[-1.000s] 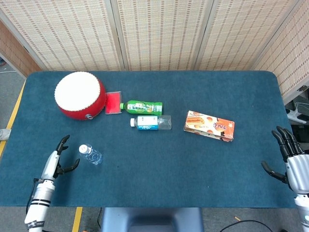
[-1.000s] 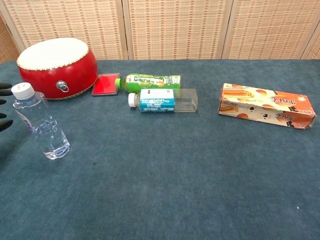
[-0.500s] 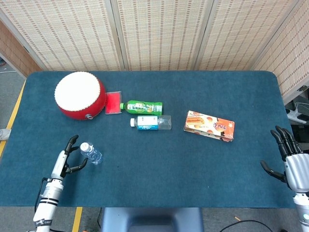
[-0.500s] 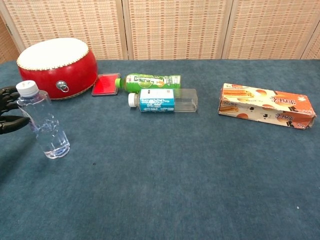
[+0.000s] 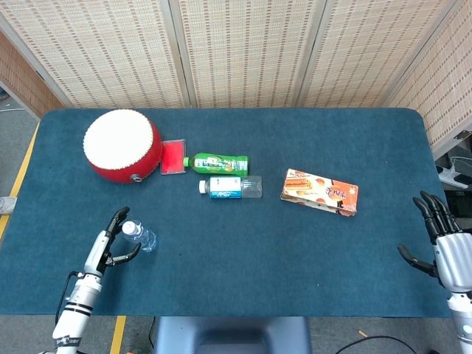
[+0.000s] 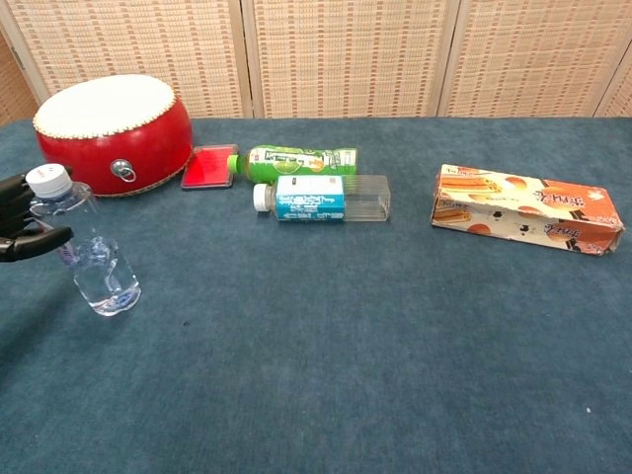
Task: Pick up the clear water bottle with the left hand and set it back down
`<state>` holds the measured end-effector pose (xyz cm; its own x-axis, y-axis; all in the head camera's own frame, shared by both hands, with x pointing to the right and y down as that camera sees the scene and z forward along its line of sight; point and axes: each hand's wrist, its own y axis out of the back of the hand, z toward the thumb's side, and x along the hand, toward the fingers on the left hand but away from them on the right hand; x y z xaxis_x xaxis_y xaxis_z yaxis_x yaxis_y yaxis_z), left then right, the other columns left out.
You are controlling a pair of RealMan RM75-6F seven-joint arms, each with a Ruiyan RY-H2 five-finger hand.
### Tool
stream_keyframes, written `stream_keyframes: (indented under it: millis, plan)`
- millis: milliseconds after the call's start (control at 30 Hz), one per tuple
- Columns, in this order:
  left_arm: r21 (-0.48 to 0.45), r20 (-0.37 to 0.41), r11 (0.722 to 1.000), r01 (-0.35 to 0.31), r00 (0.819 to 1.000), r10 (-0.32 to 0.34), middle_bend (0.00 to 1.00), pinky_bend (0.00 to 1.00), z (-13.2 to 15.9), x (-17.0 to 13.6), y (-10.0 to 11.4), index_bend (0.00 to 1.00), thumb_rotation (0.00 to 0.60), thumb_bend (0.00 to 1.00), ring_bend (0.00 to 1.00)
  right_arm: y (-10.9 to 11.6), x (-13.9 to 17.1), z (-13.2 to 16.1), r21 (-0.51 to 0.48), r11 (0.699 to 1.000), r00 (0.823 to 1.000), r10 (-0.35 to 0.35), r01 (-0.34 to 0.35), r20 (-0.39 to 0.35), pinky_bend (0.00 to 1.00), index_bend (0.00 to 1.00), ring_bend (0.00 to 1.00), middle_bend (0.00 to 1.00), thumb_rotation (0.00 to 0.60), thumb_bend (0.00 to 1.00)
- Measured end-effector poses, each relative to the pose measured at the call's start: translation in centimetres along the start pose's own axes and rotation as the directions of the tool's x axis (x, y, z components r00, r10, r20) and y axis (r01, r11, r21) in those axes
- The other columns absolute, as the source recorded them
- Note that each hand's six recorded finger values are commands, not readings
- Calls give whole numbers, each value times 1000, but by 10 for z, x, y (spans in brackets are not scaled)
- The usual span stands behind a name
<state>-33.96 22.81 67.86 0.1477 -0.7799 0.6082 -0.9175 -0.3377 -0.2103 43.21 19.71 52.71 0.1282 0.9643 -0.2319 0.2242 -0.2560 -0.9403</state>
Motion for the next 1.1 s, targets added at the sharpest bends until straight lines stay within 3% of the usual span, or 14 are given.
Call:
stream_keyframes:
  millis: [300,533,900,1100]
  plan:
    - [-82,8,996,45,999,-45,1,127,0,3,-16,0,600,334,0,0,-1,0,-2,1000,1000,1,-1,2,204,0,0,0,600,168]
    - [-151,25,988,-8,1000,12,120,126,-3,10,-24,40,600,365,71,1,-1,-1,-5,1000,1000,1,-1,2,204,0,0,0,600,168]
    - [-180,5,979,-95,995,98,429,126,-13,17,-24,393,600,392,278,1,-2,-1,-7,1000,1000,3,-3,2,204,0,0,0,600,168]
    - [-142,7,982,-125,992,128,583,170,-13,17,-21,543,600,487,405,0,-2,-1,-8,1000,1000,5,-5,3,204,0,0,0,600,168]
